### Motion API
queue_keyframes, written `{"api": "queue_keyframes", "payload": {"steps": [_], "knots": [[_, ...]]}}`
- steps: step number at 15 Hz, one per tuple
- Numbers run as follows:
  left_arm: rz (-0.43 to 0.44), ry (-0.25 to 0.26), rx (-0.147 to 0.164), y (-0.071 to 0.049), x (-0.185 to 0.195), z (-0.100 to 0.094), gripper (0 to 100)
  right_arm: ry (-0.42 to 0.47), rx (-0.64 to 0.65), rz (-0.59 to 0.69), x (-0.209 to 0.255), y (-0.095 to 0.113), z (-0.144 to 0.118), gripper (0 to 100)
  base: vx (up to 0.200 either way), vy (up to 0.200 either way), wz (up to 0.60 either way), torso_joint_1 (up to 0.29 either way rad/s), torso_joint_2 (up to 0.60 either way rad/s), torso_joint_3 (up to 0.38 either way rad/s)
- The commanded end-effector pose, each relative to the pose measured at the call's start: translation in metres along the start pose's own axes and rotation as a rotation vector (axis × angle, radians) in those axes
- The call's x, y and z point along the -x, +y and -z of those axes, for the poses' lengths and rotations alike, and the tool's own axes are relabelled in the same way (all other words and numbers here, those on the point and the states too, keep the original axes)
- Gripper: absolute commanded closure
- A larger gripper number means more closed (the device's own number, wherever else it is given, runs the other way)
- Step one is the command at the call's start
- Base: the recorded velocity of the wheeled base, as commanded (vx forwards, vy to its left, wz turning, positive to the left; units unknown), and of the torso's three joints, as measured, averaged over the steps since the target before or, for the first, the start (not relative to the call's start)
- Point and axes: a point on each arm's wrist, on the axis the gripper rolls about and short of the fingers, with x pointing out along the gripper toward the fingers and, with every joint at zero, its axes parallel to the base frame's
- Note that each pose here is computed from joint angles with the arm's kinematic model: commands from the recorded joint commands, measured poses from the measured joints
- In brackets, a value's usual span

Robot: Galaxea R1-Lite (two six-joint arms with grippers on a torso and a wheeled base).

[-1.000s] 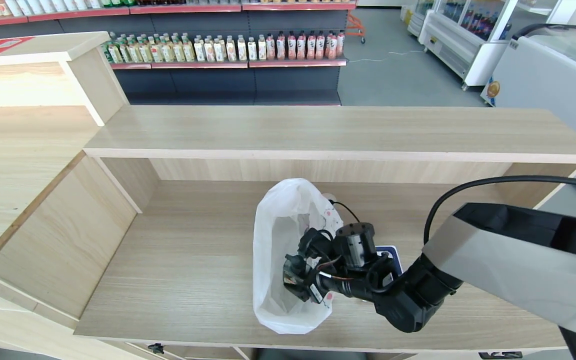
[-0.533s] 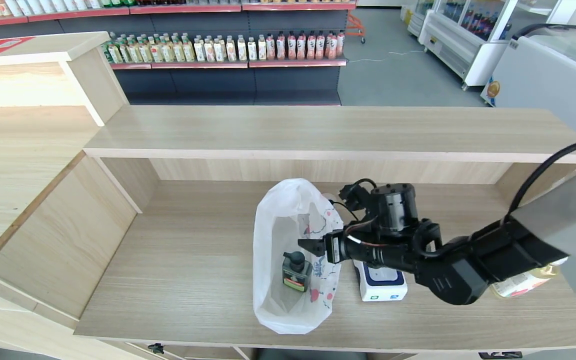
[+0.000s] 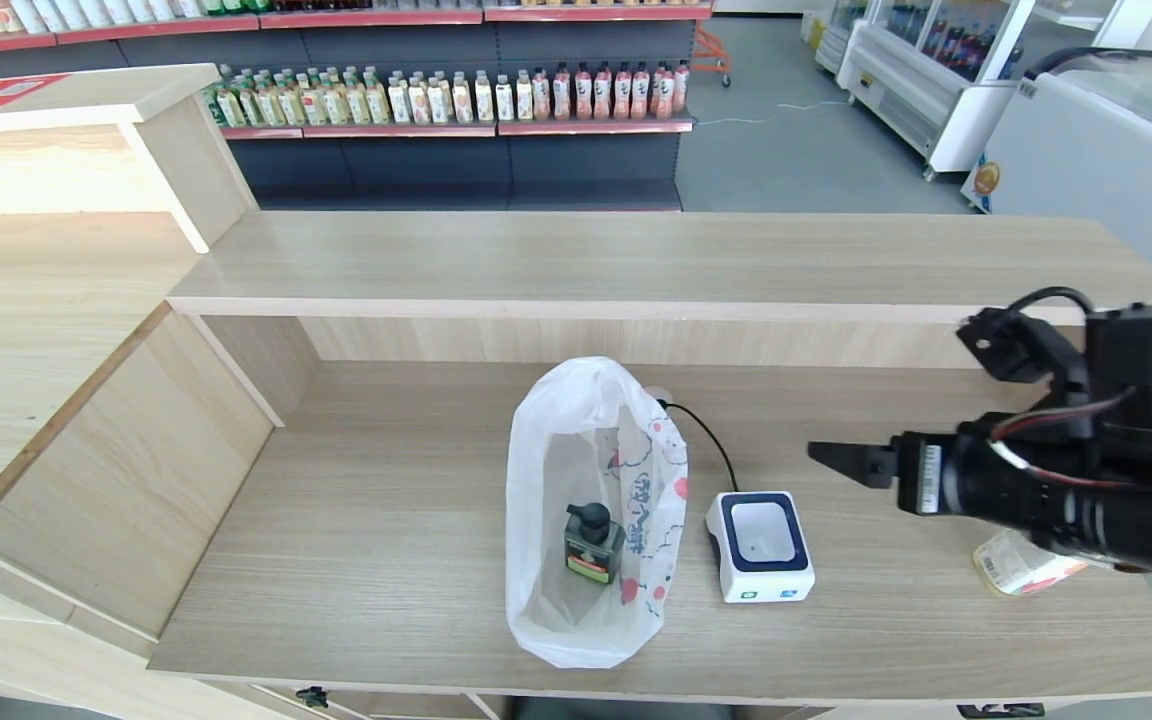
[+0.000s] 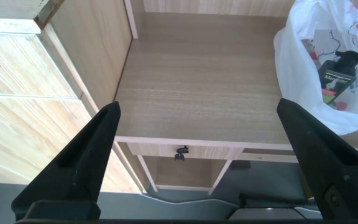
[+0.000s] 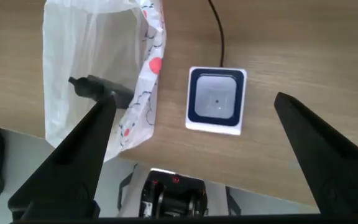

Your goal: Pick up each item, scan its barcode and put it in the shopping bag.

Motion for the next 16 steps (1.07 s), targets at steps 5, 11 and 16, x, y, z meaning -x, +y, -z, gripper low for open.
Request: {"api": "queue_keyframes", "payload": {"steps": [5,11,16], "knots": [[-0.001,0.0,0.0,0.0,0.0,0.0,0,-0.049,-0.005,0.131,0.149,-0.03,0.061,0,0.0,0.0,0.0,0.0,0.0,0.0],[-0.001,0.0,0.002,0.0,0.0,0.0,0,-0.044,-0.004,0.157,0.166,-0.035,0.077,0,-0.133,-0.133,0.0,0.002,0.0,0.003],[0.001,0.0,0.002,0.0,0.0,0.0,0,-0.031,-0.002,0.157,0.163,-0.034,0.077,0,-0.2,-0.2,0.0,0.007,0.0,0.003]]}}
